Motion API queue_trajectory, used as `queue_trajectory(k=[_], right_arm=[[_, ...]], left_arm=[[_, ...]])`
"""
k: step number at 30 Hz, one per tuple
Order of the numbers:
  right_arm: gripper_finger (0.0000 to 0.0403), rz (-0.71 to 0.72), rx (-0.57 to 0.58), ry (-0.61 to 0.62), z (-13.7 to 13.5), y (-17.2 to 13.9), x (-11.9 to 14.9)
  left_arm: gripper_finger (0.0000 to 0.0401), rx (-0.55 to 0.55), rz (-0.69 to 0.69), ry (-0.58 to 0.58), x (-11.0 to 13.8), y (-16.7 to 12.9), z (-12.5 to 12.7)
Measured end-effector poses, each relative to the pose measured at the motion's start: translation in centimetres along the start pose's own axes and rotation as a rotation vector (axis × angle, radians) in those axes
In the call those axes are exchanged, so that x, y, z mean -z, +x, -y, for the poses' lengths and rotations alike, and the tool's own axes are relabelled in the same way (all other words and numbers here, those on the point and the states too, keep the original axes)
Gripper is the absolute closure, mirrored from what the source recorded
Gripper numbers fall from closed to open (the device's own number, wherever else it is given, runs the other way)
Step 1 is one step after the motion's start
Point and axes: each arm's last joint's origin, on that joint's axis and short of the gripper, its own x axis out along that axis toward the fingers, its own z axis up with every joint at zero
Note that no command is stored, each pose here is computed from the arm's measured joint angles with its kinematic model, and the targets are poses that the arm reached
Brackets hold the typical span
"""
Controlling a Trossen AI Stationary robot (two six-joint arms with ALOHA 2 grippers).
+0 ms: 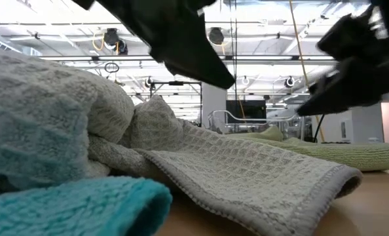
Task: Fold microfiber towels
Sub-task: Fold the light green microfiber towel
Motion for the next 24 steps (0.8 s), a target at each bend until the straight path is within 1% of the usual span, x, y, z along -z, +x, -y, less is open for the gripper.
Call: queue_trajectory(k=[3,6,10,13,15,18,24], right_arm=[[0.0288,-0.045,-0.068,-0.029,-2.0,-0.5,0.2],[0.0255,-0.08,-0.112,-0.038,-3.7,-0.9,0.1],[0.0225,-0.125,-0.109,-0.099,-5.2,-1.2,0.7],[0.0215,-0.143,-0.073,-0.156,-5.6,-1.3,1.8],[0.021,-0.149,-0.035,-0.19,-5.7,-1.1,2.5],[0.0203,-0.145,-0.003,-0.207,-5.9,-0.6,3.2],[0.0204,-0.165,0.02,-0.248,-5.8,0.0,4.0]], left_arm=[[0.0301,0.035,0.001,0.032,0.6,0.0,2.2],[0.0259,0.027,0.003,0.059,1.5,0.4,4.1],[0.0201,-0.001,0.039,0.09,2.6,1.6,5.7],[0.0174,-0.066,0.054,0.102,3.3,2.6,5.9],[0.0169,-0.09,0.054,0.109,3.4,3.0,5.5],[0.0172,-0.104,0.036,0.107,3.6,3.7,4.7],[0.0201,-0.043,0.0,0.097,3.6,4.2,3.4]])
